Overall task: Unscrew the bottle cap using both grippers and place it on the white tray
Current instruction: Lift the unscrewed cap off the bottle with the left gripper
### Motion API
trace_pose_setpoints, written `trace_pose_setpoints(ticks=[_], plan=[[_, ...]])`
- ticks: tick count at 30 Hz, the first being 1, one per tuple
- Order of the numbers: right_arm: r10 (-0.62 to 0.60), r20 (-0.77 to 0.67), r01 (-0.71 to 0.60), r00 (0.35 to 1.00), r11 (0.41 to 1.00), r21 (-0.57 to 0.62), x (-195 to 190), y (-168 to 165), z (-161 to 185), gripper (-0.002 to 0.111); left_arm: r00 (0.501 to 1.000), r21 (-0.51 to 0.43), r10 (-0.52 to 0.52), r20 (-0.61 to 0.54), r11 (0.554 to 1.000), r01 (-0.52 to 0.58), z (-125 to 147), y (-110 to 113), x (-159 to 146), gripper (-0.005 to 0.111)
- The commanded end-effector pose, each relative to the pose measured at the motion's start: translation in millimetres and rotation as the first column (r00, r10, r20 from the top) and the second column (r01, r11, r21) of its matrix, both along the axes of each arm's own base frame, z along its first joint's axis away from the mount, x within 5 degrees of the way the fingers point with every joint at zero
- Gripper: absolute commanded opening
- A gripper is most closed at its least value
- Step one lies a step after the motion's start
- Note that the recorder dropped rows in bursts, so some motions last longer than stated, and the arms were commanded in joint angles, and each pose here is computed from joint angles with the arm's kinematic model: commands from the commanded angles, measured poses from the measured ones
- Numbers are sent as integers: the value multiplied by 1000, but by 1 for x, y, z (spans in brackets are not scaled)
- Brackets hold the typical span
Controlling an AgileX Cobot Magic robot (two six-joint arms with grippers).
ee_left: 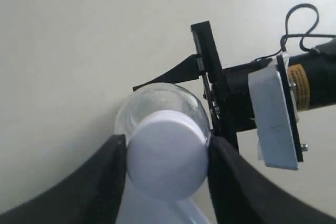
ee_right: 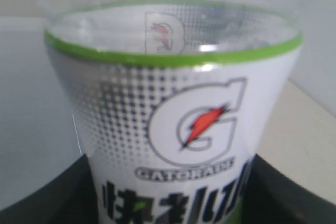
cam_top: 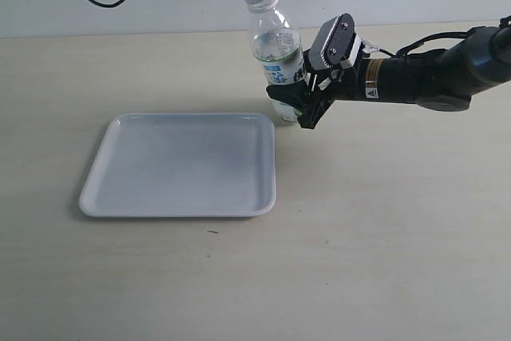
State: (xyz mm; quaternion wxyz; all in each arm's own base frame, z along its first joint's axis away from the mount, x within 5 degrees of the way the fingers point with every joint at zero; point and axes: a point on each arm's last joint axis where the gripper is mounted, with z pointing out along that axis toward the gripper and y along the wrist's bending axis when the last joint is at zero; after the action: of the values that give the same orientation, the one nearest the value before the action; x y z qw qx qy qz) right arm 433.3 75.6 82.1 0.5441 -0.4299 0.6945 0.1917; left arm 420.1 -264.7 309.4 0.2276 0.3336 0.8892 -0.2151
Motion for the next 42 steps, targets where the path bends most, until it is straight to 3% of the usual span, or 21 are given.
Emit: trace_pose_setpoints(ticks=[1, 11, 19, 28, 37, 42], plan=[[18, -6, -18, 1000, 1000, -2, -2, 1, -4, 0, 990, -41, 122, -76, 991, -125, 4, 0, -1, 0], [10, -23, -10, 1000, 1000, 15, -2, 1, -4, 0, 934, -58, 292, -207, 949, -310, 3, -12, -9, 0], [3, -39, -2, 999, 1000, 27, -2, 1, -4, 0, 833, -36, 464, -300, 867, -496, 1, -15, -11, 0], [-18, -39, 19, 999, 999, 42, -1, 0, -3, 0, 759, -55, 533, -373, 804, -592, 13, -15, -17, 0], [-18, -45, 20, 999, 999, 45, -1, 0, -3, 0, 764, -74, 533, -363, 801, -594, 23, -11, -20, 0], [-27, -67, 31, 997, 998, 62, -1, 0, -3, 0, 816, -81, 496, -296, 838, -539, 28, -3, -16, 0]])
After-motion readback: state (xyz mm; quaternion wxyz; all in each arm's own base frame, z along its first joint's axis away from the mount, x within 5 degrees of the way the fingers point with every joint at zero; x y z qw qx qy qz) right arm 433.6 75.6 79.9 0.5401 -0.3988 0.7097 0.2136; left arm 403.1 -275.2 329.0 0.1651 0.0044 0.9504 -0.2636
